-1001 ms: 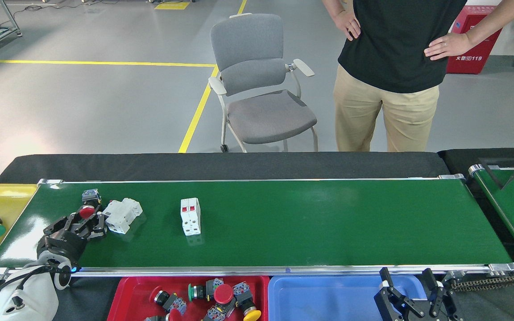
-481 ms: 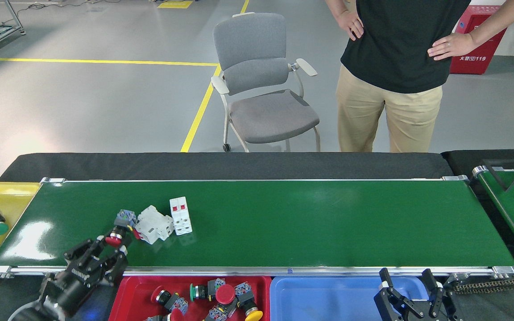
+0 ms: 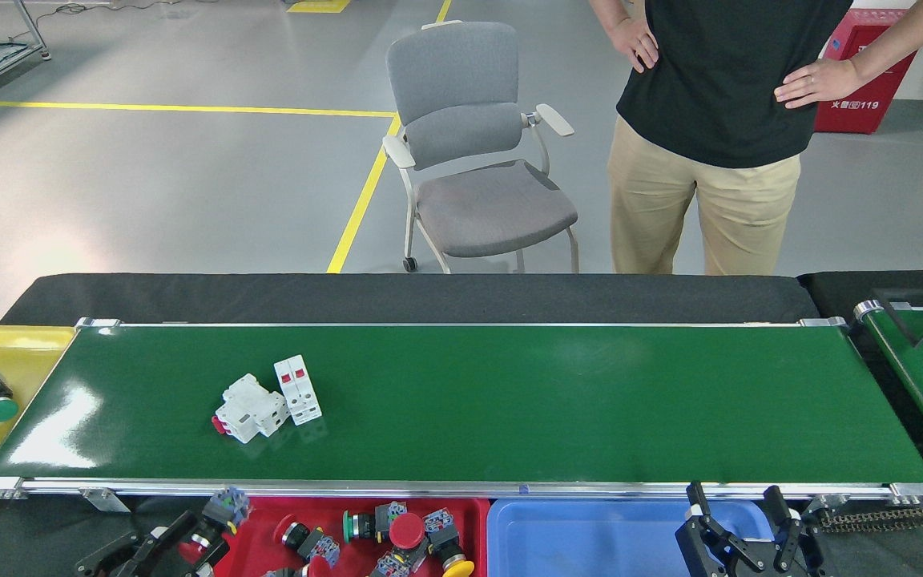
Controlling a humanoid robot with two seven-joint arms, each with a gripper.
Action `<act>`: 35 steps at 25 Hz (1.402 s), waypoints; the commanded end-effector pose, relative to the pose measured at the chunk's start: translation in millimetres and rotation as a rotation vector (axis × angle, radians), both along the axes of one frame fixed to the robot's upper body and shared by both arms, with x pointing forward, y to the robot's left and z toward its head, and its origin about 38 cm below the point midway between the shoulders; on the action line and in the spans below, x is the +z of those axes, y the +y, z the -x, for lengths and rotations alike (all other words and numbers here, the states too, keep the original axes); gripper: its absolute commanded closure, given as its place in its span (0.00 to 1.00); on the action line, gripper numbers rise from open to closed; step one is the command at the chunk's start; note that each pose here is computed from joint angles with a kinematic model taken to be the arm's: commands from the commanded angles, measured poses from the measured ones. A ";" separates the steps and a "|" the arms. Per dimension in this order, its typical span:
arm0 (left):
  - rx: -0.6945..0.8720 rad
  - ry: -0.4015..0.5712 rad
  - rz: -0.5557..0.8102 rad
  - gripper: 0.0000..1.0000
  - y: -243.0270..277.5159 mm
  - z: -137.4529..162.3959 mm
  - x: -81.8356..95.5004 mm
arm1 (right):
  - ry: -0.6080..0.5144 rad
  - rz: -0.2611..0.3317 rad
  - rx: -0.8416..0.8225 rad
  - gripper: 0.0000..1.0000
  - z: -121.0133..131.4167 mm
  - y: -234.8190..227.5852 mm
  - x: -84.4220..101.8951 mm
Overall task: Pick switch part from conveyor to tray
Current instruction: 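Grasp the white switch module on the belt with the left gripper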
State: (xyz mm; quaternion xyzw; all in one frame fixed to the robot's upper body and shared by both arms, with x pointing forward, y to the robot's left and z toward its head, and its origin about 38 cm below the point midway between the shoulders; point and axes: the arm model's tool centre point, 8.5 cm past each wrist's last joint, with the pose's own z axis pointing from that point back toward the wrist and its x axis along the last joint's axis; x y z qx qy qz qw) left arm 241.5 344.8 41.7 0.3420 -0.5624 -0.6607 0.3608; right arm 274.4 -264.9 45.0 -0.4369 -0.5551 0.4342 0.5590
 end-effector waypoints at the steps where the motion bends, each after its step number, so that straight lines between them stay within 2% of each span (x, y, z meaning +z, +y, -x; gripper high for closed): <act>1: 0.008 -0.028 0.009 0.00 3.3 -2.9 6.5 | -0.024 -0.003 -0.004 0.01 -2.6 0.2 5.6; 4: 0.117 -0.068 0.017 0.00 28.6 -6.7 13.9 | -0.027 -0.003 -0.002 0.01 -3.7 0.5 6.4; 6: 0.171 -0.086 0.035 0.00 38.4 -19.8 13.6 | -0.035 -0.003 -0.002 0.01 -6.2 0.7 8.6; 8: 0.201 -0.064 0.041 0.00 53.0 -28.5 6.2 | -0.035 -0.003 -0.002 0.01 -6.2 0.7 8.6; 12: 0.221 -0.028 0.005 0.00 80.4 -36.4 3.2 | -0.033 -0.003 -0.002 0.01 -5.7 0.6 8.1; 14: 0.223 -0.028 -0.005 0.00 89.8 -50.1 6.5 | -0.033 -0.003 -0.002 0.01 -5.7 0.6 8.1; 17: 0.242 0.014 0.001 0.00 108.5 -76.7 0.3 | -0.033 -0.003 -0.002 0.01 -5.7 0.6 8.1; 19: 0.231 0.025 0.002 0.00 113.5 -104.2 4.2 | -0.033 -0.003 -0.003 0.01 -5.7 0.5 8.1; 22: 0.229 0.070 -0.007 0.00 123.4 -119.9 -0.2 | -0.034 -0.002 -0.002 0.01 -5.8 0.7 8.6; 24: 0.228 0.065 0.008 0.00 122.8 -132.7 2.0 | -0.034 -0.002 -0.002 0.01 -6.2 0.7 8.6; 31: 0.241 0.073 0.024 0.00 129.5 -151.3 -0.4 | -0.053 -0.003 0.020 0.01 -13.5 7.6 13.9; 35: 0.265 0.046 -0.041 0.00 125.5 -161.7 -11.8 | -0.051 -0.007 0.043 0.01 -16.0 15.2 12.6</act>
